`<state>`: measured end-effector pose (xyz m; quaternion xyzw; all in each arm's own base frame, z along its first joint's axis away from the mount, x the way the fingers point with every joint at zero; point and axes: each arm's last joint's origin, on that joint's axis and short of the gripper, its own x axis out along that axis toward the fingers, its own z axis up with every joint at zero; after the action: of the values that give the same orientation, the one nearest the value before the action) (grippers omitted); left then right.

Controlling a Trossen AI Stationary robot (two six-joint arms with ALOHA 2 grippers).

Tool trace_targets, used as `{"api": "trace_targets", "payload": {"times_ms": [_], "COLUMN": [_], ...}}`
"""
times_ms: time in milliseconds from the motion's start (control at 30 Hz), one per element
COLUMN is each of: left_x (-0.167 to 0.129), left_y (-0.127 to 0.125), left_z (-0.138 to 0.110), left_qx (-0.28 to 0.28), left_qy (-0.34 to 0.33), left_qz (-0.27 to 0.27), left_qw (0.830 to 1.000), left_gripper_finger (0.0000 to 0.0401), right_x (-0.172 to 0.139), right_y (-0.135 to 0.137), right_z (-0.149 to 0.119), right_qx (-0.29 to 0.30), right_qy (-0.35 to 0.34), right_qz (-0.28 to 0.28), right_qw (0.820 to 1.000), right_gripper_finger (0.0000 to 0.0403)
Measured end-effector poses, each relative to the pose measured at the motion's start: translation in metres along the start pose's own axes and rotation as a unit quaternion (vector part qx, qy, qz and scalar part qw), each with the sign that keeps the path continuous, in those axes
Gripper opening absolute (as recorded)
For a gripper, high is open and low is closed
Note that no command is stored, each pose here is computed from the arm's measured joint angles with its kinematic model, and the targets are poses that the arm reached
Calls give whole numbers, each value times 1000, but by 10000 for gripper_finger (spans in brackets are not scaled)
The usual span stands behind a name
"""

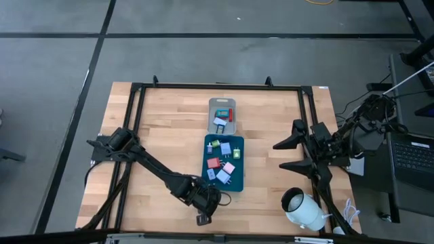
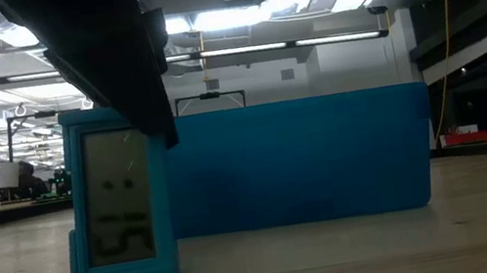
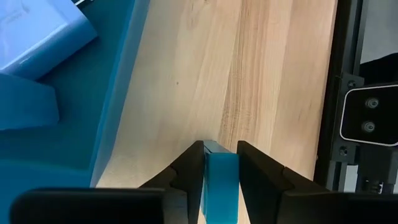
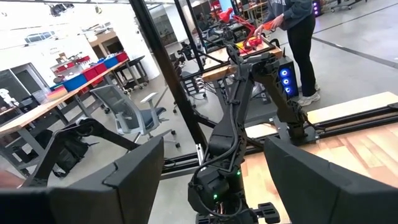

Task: Pick & Place Office items
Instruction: Put the light blue digital clock into the gray bin

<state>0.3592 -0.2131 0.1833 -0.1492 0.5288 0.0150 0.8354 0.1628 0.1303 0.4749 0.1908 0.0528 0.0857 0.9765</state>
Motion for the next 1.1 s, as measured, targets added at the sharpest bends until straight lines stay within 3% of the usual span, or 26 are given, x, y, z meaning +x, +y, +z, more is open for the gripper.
{"api": "trace_targets", "payload": {"times_ms": [233,500,600,700,867,933,1033,1100], "left_x": [-1,-24,-46,-67,-117,-133,-143,-146], "left_y": [2,-1,1,13,54,82,125,157], "left_z": [5,36,55,69,85,89,104,120], "left_qx": [-8,14,26,36,-6,-27,-48,-55], "left_qy": [-3,-48,-91,-121,-184,-175,-147,-138], "left_qz": [-3,-18,-1,55,194,254,272,250], "left_qw": [1000,999,996,991,964,951,950,957], "left_gripper_finger": [63,63,63,63,63,63,63,63], "right_x": [0,0,0,0,0,0,0,0], "right_y": [0,0,-1,-1,-2,-2,-3,-4], "right_z": [0,0,1,1,2,2,2,3], "right_qx": [1,1,1,3,3,3,3,3], "right_qy": [0,-2,-6,-10,-17,-22,-31,-35], "right_qz": [-1,-3,-11,-12,-28,-39,-58,-68], "right_qw": [1000,1000,1000,1000,999,999,998,997], "right_gripper_finger": [284,284,284,284,284,284,284,284]}}
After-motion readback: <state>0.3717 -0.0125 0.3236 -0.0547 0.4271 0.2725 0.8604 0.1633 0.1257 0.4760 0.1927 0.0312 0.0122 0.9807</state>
